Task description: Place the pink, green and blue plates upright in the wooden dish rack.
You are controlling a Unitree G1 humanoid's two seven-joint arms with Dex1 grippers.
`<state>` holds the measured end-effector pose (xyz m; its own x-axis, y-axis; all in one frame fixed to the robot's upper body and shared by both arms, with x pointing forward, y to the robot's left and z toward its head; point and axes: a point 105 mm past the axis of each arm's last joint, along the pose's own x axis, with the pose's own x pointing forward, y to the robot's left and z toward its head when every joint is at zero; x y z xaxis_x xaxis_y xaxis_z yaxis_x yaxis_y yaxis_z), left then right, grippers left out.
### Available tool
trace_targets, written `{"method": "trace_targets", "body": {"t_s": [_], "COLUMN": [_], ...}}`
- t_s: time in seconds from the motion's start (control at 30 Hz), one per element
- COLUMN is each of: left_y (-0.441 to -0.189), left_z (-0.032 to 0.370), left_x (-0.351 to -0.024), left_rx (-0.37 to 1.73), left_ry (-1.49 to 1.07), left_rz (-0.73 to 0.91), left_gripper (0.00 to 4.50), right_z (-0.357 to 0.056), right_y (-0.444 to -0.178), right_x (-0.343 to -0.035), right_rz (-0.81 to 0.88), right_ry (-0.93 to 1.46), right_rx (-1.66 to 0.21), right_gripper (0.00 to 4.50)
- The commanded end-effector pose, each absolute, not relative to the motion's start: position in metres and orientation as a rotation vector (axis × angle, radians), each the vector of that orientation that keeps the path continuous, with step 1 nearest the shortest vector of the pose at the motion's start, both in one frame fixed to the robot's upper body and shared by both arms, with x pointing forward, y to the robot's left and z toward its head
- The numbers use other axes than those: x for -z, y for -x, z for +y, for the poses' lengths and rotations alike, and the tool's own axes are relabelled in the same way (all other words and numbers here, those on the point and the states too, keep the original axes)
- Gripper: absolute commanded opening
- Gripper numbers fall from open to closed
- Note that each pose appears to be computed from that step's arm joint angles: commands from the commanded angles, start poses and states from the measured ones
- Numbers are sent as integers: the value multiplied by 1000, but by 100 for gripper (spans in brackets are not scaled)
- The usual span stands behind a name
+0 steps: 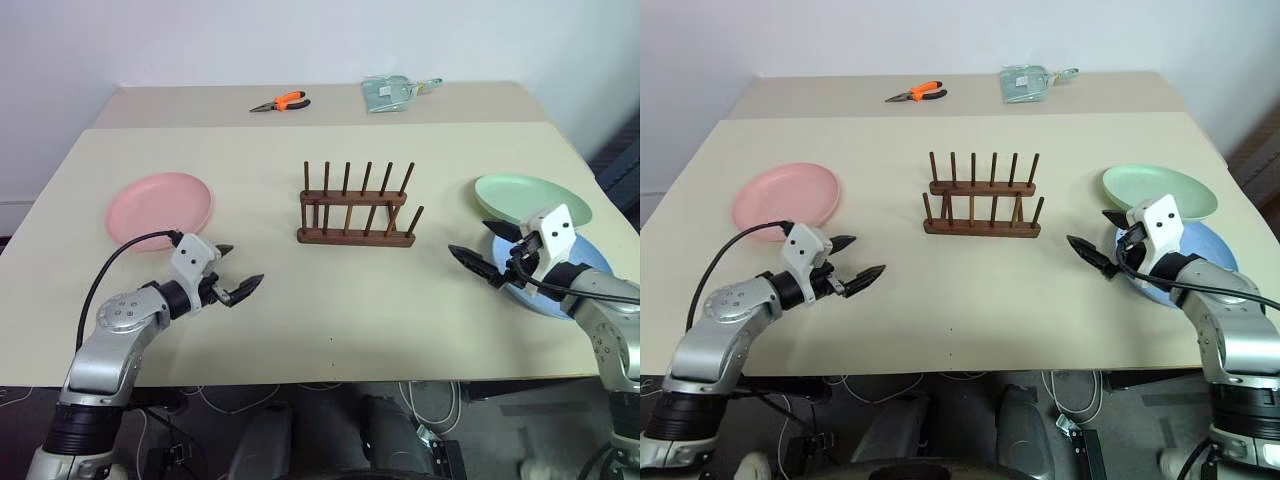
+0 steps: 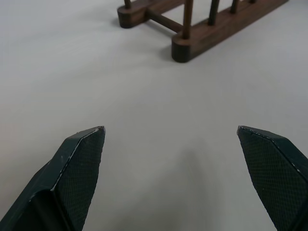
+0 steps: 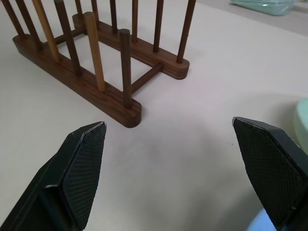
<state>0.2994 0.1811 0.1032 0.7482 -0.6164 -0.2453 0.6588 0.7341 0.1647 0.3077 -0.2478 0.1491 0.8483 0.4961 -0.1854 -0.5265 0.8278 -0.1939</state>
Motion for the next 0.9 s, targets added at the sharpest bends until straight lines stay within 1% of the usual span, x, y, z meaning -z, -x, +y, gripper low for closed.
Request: {"method": "trace_targets", "body": {"t_s": [0.03,0.13,0.17,0.3,0.47,0.6,0.7,0.77,0.83,0.9], "left_y": [-298,-299,-300,-306,-334,-366,-387,-397,-401,-400], "left_z": [183,182,181,177,148,118,95,83,76,68], "left_x": [-115,-114,-114,-112,-97,-88,-84,-80,-78,-76], "left_rx": [718,729,732,762,921,1031,1069,1068,1070,1099], "left_ry": [-256,-269,-269,-281,-306,-335,-364,-378,-377,-368], "left_rz": [145,148,147,146,175,196,218,233,242,244], "left_gripper": [450,450,450,450,450,450,450,450,450,398], "right_z": [-243,-243,-244,-244,-240,-230,-226,-223,-220,-221], "right_y": [-306,-302,-302,-301,-292,-281,-270,-260,-252,-246], "right_x": [-157,-152,-151,-152,-149,-146,-144,-140,-137,-136], "right_rz": [116,153,159,155,147,128,115,118,125,126], "right_ry": [278,271,272,288,299,284,273,261,257,247], "right_rx": [-590,-618,-620,-608,-588,-566,-531,-499,-478,-458], "right_gripper": [427,427,440,440,440,440,440,440,440,450]}}
